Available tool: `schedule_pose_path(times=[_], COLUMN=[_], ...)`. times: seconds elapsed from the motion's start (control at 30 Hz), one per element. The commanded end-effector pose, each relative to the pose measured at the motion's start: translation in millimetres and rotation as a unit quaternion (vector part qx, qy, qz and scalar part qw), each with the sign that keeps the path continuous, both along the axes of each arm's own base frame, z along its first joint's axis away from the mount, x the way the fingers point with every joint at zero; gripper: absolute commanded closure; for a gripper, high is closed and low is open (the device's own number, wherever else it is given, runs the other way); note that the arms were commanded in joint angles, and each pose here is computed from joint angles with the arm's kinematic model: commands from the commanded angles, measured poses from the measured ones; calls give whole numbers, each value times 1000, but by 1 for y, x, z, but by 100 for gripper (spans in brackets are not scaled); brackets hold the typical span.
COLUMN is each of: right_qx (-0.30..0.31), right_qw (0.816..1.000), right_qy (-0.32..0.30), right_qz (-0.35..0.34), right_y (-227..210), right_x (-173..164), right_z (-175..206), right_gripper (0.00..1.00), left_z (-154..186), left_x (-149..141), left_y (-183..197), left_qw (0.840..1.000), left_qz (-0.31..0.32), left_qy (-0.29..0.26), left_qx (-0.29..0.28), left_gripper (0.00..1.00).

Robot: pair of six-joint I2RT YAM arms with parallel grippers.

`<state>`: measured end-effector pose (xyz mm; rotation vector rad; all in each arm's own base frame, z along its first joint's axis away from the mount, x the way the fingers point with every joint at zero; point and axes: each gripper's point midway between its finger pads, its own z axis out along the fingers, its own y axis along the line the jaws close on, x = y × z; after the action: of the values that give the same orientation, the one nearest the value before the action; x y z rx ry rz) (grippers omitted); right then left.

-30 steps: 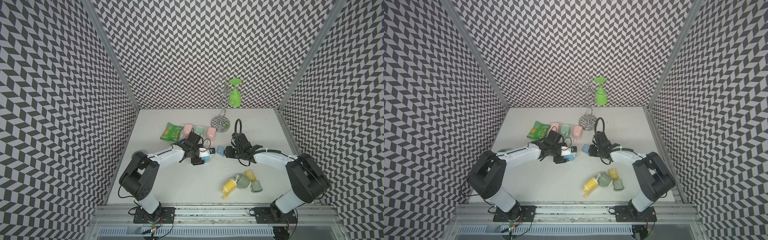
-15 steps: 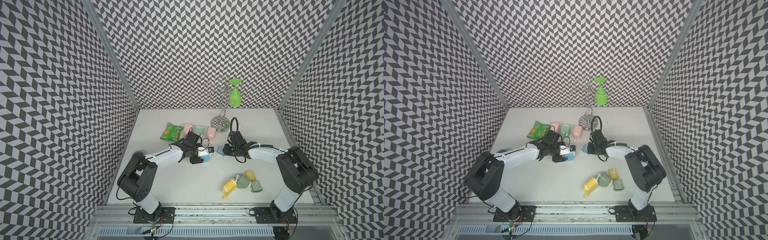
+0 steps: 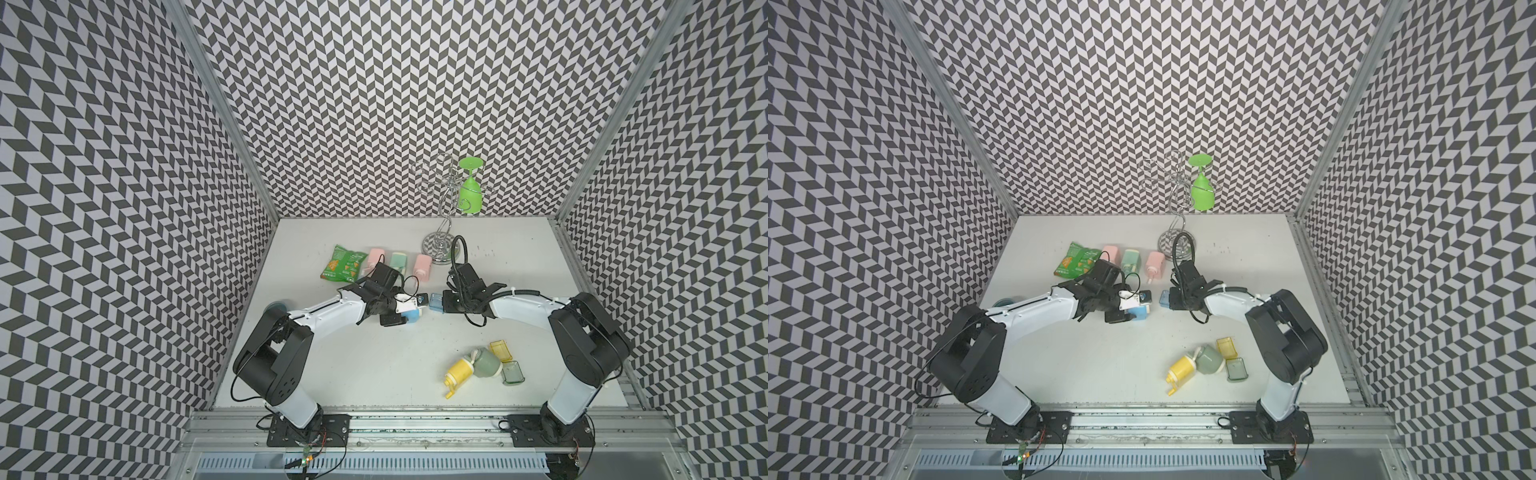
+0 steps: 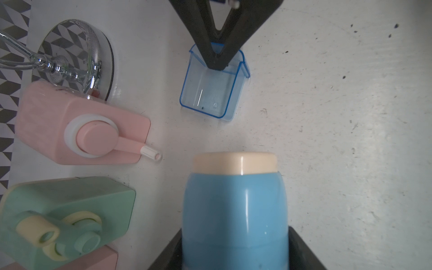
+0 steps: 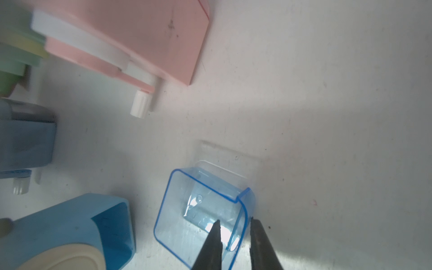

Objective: Put the tray back into the pencil sharpener
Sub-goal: Close the container of the pencil sharpener.

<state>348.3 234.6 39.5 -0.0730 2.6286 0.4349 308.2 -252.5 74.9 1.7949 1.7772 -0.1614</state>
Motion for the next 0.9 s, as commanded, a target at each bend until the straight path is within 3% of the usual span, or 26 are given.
schedule_pose_path(times=[0.0, 0.47, 0.87], right_qx=[-5, 6, 63], right_qw=[1000, 997, 993], right_qy=[-8, -14, -3], right_qz=[21, 78, 98], right_y=[12, 38, 66], right_x=[0, -12, -20], right_z=[2, 3, 10], right_gripper=[77, 80, 80], left_z=[8, 5, 4], left_x=[2, 0, -4], left_y=[-1, 0, -2], left_qw=[1000, 1000, 1000], left_qz=[-2, -5, -11], left_qy=[-12, -9, -3], left_qx=[-13, -16, -23], left_gripper=[40, 42, 42])
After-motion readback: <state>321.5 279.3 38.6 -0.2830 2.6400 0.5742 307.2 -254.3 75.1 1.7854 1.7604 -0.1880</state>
